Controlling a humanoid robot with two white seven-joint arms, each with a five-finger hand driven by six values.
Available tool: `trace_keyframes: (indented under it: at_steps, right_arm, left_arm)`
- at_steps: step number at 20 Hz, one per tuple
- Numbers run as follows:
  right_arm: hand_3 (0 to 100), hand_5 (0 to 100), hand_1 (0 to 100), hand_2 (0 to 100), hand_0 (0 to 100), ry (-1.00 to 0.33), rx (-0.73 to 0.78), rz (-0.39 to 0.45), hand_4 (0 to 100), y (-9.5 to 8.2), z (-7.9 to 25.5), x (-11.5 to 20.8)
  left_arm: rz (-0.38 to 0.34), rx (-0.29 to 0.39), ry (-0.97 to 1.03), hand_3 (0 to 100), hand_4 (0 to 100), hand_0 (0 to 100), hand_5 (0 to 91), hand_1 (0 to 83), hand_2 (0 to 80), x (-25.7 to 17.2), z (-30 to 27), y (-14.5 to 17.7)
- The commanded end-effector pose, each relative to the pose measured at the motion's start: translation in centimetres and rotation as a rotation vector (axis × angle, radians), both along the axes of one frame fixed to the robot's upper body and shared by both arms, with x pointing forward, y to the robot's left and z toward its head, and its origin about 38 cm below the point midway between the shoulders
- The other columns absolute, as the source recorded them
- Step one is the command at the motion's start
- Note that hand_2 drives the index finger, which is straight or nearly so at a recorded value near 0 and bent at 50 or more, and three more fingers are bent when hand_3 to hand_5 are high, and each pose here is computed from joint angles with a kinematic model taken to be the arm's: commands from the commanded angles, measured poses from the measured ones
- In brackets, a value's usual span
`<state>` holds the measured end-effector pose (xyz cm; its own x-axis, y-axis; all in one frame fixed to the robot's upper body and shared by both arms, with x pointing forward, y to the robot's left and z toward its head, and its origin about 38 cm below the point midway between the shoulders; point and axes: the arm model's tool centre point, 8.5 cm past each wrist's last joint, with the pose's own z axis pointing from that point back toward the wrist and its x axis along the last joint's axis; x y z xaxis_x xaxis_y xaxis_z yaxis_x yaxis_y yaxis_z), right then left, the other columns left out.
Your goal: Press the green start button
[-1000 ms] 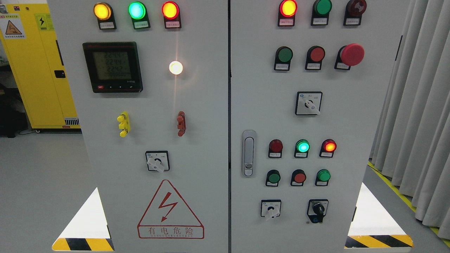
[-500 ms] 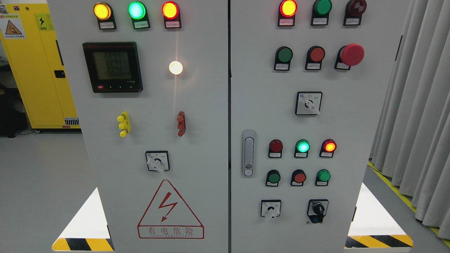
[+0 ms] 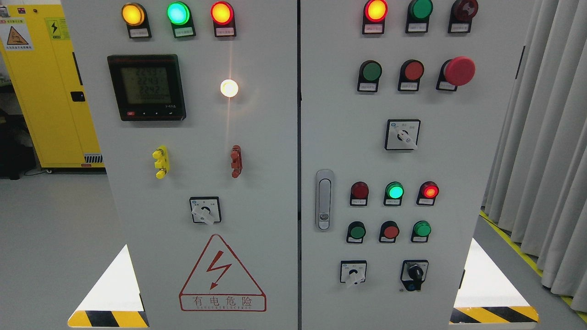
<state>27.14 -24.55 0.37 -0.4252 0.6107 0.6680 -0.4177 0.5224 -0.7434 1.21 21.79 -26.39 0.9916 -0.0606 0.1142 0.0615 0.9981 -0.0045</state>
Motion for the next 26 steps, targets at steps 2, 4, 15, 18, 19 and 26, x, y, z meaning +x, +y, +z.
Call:
trace_keyframes:
  at_steps: [2, 4, 15, 18, 19, 26]
  right_arm:
    - [69, 63, 67, 0, 22, -0.466, -0.272, 0.009, 73, 0.1, 13.5, 4.0]
    - [69, 63, 67, 0, 23, -0.531, -0.324, -0.005, 73, 0.1, 15.2, 5.0]
    - [70, 66, 70, 0, 25, -0.766, -0.396, -0.111, 74, 0.5, 23.1, 7.0]
    - [71, 66, 70, 0, 25, -0.783, -0.427, -0.149, 76, 0.6, 24.4, 8.1]
    - [72, 67, 70, 0, 25, -0.78, -0.437, -0.161, 76, 0.5, 24.6, 8.4]
    - [72, 69, 71, 0, 24, -0.769, -0.461, -0.158, 74, 2.4, 25.0, 10.3]
  left_arm:
    - [-0.005, -0.031, -0.052, 0, 0, 12, 0.0, 55.6, 0.0, 2.5, 0.1, -1.8]
    - [-0.005, -0.031, -0.05, 0, 0, 12, 0.0, 55.6, 0.0, 2.4, 0.1, -1.8]
    - [-0.005, -0.031, -0.052, 0, 0, 12, 0.0, 55.6, 0.0, 2.5, 0.1, -1.8]
    - [-0.005, -0.031, -0.05, 0, 0, 12, 0.0, 55.6, 0.0, 2.4, 0.1, -1.8]
    - [-0.003, -0.031, -0.05, 0, 0, 12, 0.0, 55.6, 0.0, 2.4, 0.1, -1.8]
    - [-0.005, -0.031, -0.052, 0, 0, 12, 0.0, 55.6, 0.0, 2.5, 0.1, -1.8]
